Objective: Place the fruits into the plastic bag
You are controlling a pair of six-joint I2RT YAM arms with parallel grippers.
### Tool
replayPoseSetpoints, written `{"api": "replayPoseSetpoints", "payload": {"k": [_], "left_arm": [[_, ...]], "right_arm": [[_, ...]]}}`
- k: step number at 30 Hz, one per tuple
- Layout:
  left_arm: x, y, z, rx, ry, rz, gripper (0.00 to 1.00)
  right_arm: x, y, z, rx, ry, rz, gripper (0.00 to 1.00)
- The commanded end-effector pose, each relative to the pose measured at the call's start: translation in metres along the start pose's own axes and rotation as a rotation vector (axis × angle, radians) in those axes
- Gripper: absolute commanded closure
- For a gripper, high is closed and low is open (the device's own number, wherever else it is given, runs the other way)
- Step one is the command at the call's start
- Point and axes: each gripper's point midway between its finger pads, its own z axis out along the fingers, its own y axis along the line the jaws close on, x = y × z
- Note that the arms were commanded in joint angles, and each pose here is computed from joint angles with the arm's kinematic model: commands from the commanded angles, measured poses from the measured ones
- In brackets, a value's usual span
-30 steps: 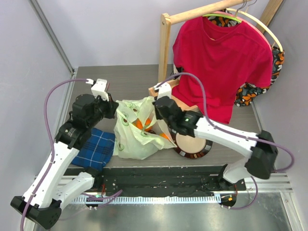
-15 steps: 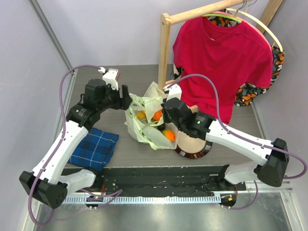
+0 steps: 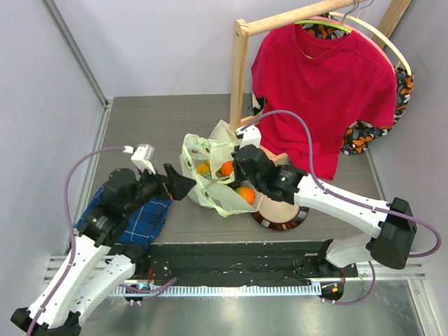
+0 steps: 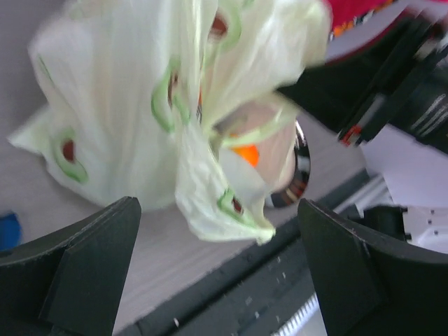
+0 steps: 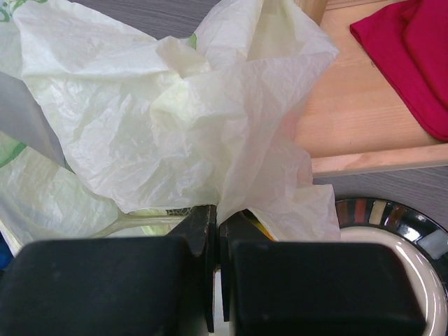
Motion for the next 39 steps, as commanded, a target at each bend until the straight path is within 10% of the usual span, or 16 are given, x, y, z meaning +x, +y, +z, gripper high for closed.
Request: {"api": "replayPoseSetpoints", "payload": {"k": [1, 16, 21, 24, 28, 39], "left_arm": [[0.047, -0.013, 0.011, 0.095, 0.099, -0.243, 0.00], [0.095, -0.036, 0.059, 0.192, 0.145, -0.353, 0.02], [0.102, -0.026, 0.064, 0.157, 0.141, -0.363, 0.62], [0.096, -0.018, 0.058, 0.130, 0.092, -0.367, 1.00], [0.079, -0.014, 0.043, 0.116, 0.010, -0.353, 1.00], [0.062, -0.009, 0.020, 0.054, -0.016, -0.294, 1.00]], "right_arm": [[-0.020, 0.008, 0.002, -0.009, -0.065, 0.041, 0.99], [-0.012, 0.005, 0.004, 0.001, -0.042, 0.048, 0.99], [-0.008, 0.012, 0.001, -0.048, -0.018, 0.012, 0.90], [-0.005, 0.019, -0.006, -0.110, -0.012, -0.040, 0.68], [-0.010, 0.031, -0.031, -0.197, -0.071, -0.148, 0.33], [0.006, 0.063, -0.062, -0.193, -0.145, -0.532, 0.23]]}}
